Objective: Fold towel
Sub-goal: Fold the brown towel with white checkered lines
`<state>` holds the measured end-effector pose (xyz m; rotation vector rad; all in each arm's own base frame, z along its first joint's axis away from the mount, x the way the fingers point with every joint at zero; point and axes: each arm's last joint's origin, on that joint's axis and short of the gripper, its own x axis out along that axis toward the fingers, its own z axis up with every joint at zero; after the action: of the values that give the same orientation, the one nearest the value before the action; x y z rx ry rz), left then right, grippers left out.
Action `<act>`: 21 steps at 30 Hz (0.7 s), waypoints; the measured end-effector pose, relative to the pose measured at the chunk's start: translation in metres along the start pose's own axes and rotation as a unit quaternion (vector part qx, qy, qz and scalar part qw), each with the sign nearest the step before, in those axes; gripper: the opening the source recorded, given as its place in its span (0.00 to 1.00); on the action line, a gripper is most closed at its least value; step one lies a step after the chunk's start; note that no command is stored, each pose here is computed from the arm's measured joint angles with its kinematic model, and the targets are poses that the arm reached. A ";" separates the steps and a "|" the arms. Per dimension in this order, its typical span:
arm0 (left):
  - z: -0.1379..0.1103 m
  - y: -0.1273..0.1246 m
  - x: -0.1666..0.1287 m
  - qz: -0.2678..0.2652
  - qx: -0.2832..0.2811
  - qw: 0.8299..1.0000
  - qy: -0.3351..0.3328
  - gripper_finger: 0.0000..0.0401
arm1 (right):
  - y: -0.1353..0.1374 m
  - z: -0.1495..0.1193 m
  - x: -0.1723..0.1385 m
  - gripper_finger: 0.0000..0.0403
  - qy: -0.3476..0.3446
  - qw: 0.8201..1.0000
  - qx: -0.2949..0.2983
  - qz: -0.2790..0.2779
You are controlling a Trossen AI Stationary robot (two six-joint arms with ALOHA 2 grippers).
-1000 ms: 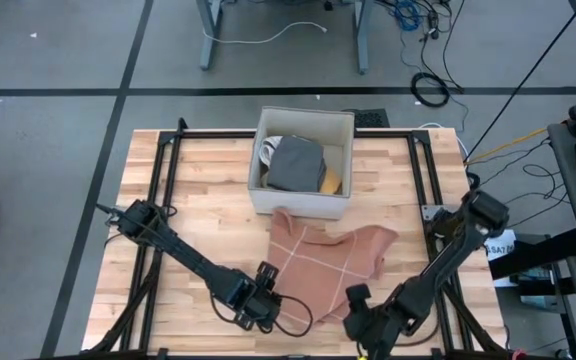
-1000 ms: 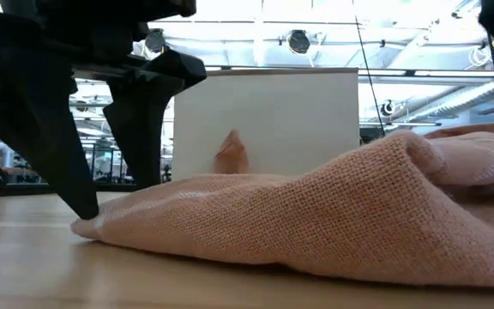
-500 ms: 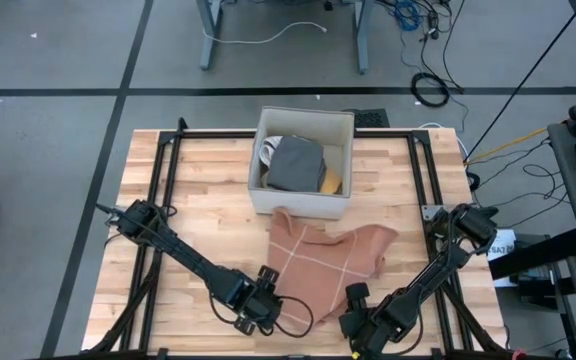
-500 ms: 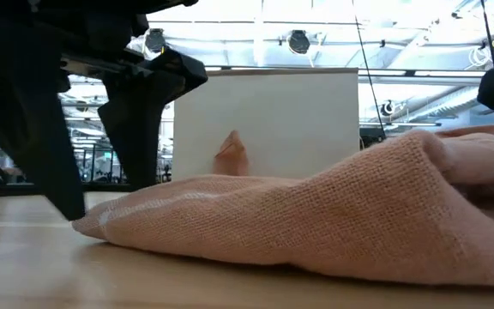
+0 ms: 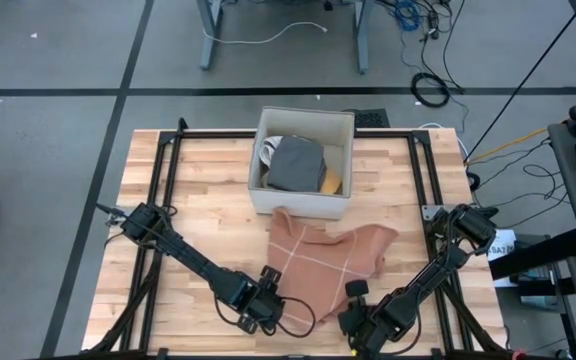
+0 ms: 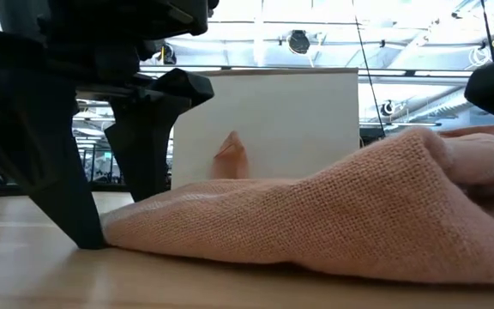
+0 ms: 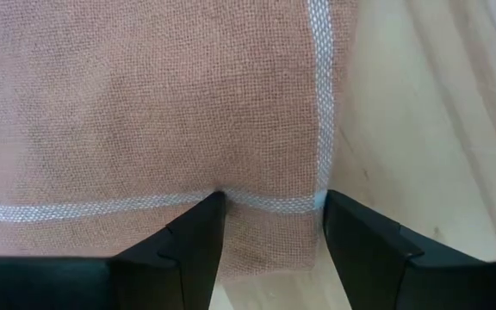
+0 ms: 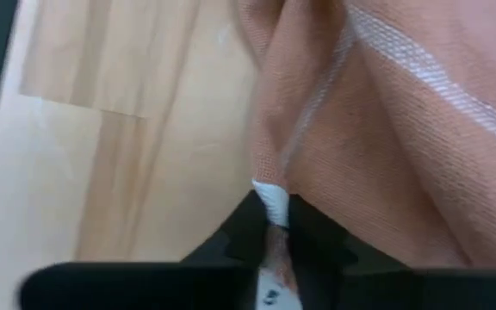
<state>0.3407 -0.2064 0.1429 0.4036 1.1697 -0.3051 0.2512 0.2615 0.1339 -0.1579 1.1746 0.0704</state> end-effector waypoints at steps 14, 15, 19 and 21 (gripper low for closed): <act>0.000 0.000 0.001 0.013 -0.002 1.000 -0.001 0.27 | -0.013 -0.003 -0.074 0.01 -0.054 0.998 -0.001 -0.008; 0.000 0.000 0.001 0.015 -0.002 1.000 -0.001 0.27 | -0.014 -0.004 -0.087 0.01 -0.072 0.997 0.002 -0.004; 0.000 0.002 0.002 0.021 -0.004 1.000 -0.001 0.27 | -0.019 -0.011 -0.134 0.00 -0.135 0.990 0.010 0.029; 0.000 0.003 0.002 0.023 -0.005 1.000 -0.001 0.27 | -0.021 -0.016 -0.152 0.00 -0.159 0.986 0.011 0.040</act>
<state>0.3428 -0.2034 0.1413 0.4216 1.1579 -0.2593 0.1805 0.2420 0.2700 -0.0755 0.8621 0.1475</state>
